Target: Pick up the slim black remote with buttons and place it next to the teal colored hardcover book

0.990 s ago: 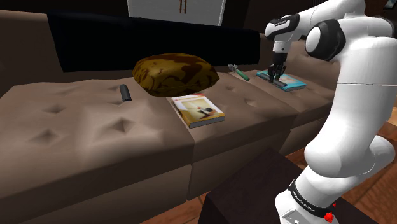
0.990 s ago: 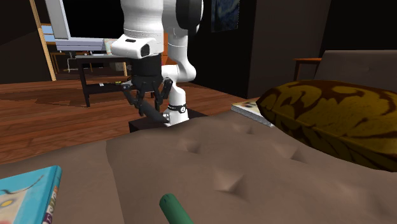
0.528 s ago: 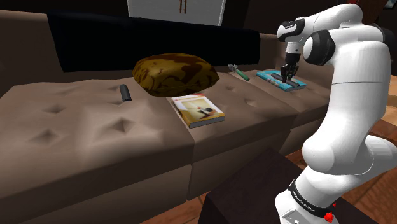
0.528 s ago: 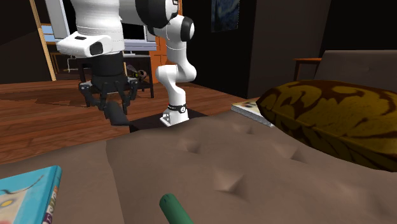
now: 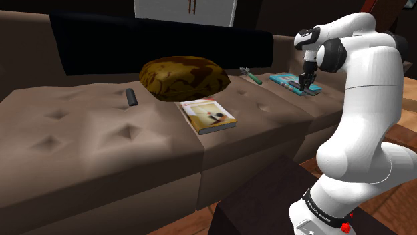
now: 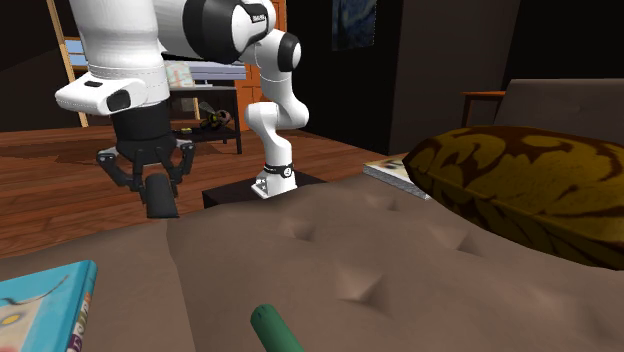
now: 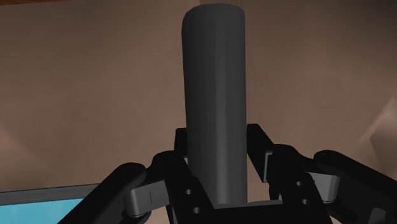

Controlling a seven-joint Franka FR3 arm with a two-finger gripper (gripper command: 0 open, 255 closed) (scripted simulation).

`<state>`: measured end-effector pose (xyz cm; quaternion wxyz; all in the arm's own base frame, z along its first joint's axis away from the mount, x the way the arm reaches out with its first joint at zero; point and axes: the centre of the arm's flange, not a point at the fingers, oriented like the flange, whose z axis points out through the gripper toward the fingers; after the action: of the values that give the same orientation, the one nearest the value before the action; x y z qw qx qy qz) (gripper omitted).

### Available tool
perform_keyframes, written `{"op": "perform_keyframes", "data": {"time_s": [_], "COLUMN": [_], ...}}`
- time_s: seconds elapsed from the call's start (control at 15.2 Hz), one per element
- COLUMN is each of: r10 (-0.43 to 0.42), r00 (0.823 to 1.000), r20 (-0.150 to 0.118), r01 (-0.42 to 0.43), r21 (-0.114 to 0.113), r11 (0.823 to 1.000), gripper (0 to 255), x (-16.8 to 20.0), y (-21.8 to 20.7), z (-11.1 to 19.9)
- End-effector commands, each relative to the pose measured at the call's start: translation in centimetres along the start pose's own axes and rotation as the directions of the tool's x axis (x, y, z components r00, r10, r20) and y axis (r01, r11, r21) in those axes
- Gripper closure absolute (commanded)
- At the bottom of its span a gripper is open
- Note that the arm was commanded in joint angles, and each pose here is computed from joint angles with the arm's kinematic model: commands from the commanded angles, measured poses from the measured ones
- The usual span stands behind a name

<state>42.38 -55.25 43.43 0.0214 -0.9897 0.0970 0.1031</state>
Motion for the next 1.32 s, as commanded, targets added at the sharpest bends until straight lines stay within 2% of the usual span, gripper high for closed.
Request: {"op": "perform_keyframes", "data": {"time_s": [0.0, 0.66, 1.19, 1.25], "r10": [0.0, 0.0, 0.0, 0.0], "r00": [1.0, 1.0, 1.0, 1.0], "r20": [0.0, 0.0, 0.0, 0.0], "r01": [0.0, 0.0, 0.0, 0.0], "r21": [0.0, 0.0, 0.0, 0.0], "r11": [1.0, 1.0, 1.0, 1.0], "gripper": [255, 255, 255, 0], "x": [0.2, 1.3, 1.3, 1.3], "y": [0.1, 0.2, 0.2, 0.2], "z": [1.0, 6.2, 6.4, 6.4]}}
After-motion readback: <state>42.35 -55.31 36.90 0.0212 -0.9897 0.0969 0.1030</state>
